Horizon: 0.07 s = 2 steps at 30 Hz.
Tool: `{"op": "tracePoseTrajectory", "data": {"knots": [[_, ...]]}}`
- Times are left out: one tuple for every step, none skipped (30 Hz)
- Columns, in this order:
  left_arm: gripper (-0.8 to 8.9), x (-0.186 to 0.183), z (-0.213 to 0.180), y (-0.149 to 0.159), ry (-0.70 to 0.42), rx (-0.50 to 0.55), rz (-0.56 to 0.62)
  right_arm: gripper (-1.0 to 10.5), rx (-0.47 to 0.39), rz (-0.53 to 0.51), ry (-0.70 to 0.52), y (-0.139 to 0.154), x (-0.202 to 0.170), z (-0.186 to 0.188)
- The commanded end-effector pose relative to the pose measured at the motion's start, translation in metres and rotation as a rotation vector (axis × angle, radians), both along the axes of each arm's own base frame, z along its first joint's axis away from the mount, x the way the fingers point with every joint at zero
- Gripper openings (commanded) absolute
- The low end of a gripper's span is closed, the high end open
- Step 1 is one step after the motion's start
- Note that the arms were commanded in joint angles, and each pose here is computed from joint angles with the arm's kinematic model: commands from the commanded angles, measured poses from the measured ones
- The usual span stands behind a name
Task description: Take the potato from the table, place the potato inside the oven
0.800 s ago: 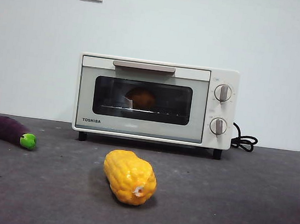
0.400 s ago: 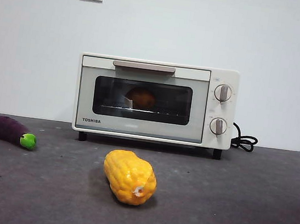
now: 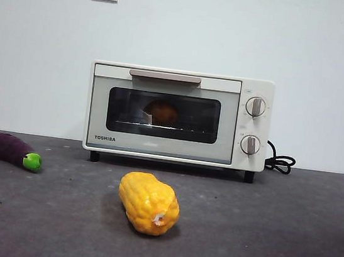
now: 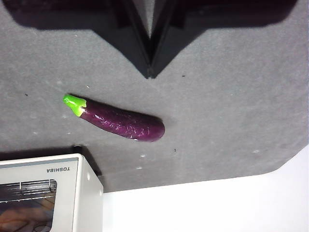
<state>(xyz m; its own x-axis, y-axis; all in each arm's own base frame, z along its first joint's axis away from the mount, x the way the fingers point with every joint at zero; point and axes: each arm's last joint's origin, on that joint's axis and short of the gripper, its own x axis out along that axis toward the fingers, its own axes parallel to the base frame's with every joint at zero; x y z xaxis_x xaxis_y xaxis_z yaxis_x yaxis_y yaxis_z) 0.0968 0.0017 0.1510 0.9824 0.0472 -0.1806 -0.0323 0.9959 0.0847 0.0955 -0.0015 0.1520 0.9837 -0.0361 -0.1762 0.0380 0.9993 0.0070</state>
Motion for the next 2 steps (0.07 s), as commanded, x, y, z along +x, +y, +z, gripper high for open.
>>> {"op": "tracePoseTrajectory", "data": {"knots": [[-0.04, 0.0006, -0.0029, 0.0004, 0.003, 0.003, 0.003, 0.0, 0.010, -0.006, 0.002, -0.0001, 0.0003, -0.0022], [-0.04, 0.0006, -0.0029, 0.0004, 0.003, 0.003, 0.003, 0.0, 0.010, -0.006, 0.002, -0.0001, 0.0003, -0.0022]]}}
